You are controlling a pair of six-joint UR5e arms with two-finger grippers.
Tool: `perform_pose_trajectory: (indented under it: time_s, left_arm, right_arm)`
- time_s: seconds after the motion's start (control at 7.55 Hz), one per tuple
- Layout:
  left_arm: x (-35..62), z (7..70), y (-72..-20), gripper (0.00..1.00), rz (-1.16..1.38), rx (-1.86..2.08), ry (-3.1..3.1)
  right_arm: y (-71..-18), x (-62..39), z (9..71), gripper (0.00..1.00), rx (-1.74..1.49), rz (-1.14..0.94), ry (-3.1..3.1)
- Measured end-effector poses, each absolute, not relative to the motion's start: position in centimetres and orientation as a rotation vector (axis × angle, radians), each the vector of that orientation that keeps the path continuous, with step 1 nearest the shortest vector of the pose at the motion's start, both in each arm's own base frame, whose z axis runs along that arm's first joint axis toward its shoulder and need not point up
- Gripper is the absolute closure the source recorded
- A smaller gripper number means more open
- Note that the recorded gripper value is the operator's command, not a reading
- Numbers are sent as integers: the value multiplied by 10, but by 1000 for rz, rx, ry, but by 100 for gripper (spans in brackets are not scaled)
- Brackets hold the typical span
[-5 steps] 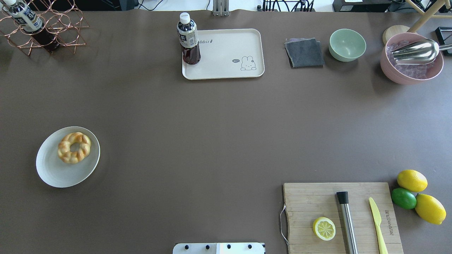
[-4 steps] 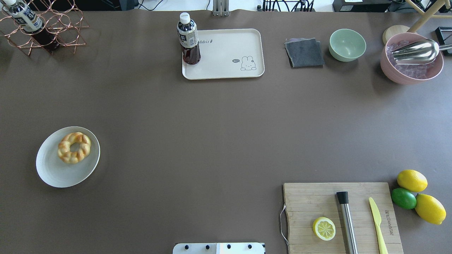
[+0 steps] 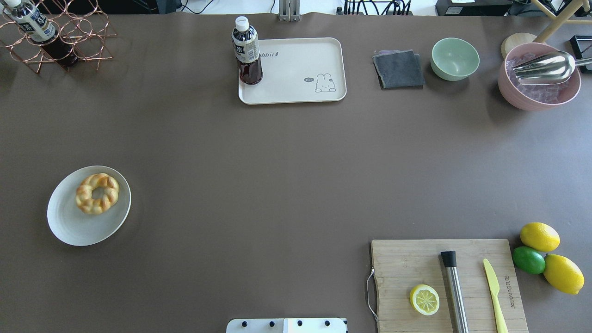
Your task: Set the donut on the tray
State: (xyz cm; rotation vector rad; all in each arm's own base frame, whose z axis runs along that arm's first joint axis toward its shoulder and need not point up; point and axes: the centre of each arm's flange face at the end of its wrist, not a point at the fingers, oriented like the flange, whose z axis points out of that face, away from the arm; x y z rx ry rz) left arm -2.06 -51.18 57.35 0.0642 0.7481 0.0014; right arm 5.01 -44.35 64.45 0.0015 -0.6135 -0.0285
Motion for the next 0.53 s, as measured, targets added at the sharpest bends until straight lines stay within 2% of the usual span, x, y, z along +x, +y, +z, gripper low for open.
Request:
perform_pose_trajectory:
  time_s: [0.53]
  left_arm:
    - [-18, 570, -516, 1, 14, 72, 752]
  right_arm:
    - [-441, 48, 651, 0, -20, -22, -613]
